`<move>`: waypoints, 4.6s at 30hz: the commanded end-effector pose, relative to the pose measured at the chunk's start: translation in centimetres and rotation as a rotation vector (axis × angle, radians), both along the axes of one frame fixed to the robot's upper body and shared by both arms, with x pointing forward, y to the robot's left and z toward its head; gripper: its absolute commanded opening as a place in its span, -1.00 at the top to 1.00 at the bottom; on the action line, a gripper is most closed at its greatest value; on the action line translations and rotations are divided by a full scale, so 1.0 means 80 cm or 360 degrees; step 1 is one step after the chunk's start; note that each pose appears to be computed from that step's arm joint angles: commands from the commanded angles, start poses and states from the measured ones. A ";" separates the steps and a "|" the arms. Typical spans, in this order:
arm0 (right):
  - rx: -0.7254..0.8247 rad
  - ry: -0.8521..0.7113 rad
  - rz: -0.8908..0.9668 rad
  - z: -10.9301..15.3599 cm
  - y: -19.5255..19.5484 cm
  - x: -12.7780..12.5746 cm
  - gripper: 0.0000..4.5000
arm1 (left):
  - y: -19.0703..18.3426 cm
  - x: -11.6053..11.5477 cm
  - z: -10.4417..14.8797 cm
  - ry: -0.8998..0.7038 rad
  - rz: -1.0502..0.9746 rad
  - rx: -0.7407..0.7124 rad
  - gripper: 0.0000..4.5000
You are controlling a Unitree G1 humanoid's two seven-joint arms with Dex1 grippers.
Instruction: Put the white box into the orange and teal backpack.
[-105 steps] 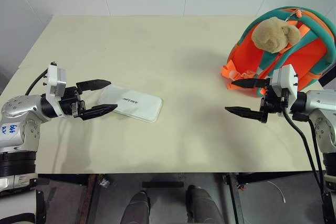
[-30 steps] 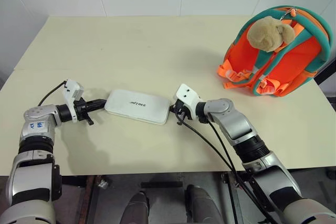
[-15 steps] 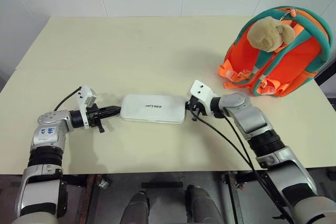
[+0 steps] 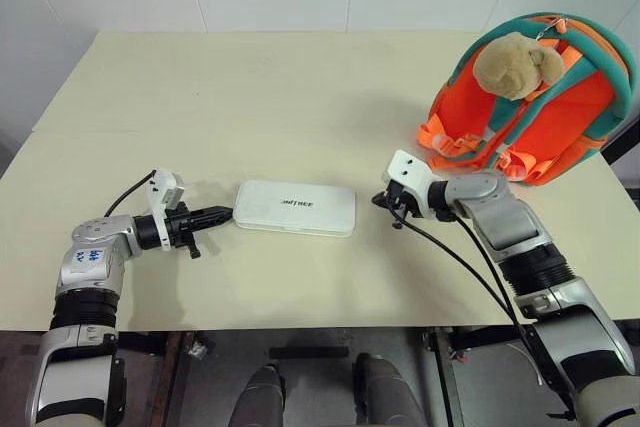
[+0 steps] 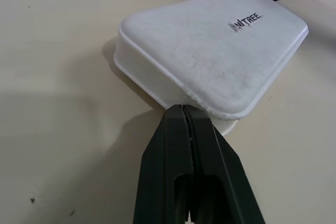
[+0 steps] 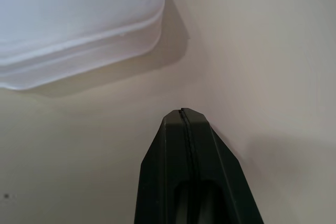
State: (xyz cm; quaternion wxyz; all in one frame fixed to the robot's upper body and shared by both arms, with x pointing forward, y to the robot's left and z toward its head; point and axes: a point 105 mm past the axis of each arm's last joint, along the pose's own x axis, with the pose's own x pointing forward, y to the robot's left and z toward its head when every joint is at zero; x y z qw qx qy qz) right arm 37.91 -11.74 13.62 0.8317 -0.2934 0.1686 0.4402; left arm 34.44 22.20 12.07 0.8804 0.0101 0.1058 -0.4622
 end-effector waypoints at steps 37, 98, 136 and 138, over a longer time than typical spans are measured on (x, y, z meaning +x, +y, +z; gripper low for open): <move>0.0011 0.0037 -0.0021 0.009 -0.002 -0.008 1.00 | -0.024 -0.012 0.012 -0.0072 -0.0118 -0.0006 0.99; 0.0581 0.0648 -0.0165 0.036 0.014 -0.034 -1.00 | -0.084 0.035 0.005 0.0697 -0.0117 -0.0482 -0.98; 0.0622 0.0621 -0.0171 0.036 0.019 -0.037 -1.00 | -0.119 0.031 -0.005 0.0925 -0.0258 -0.0481 -0.98; 0.0623 0.0622 -0.0172 0.036 0.019 -0.038 -1.00 | -0.106 0.027 -0.024 0.0913 -0.0223 -0.0212 -0.98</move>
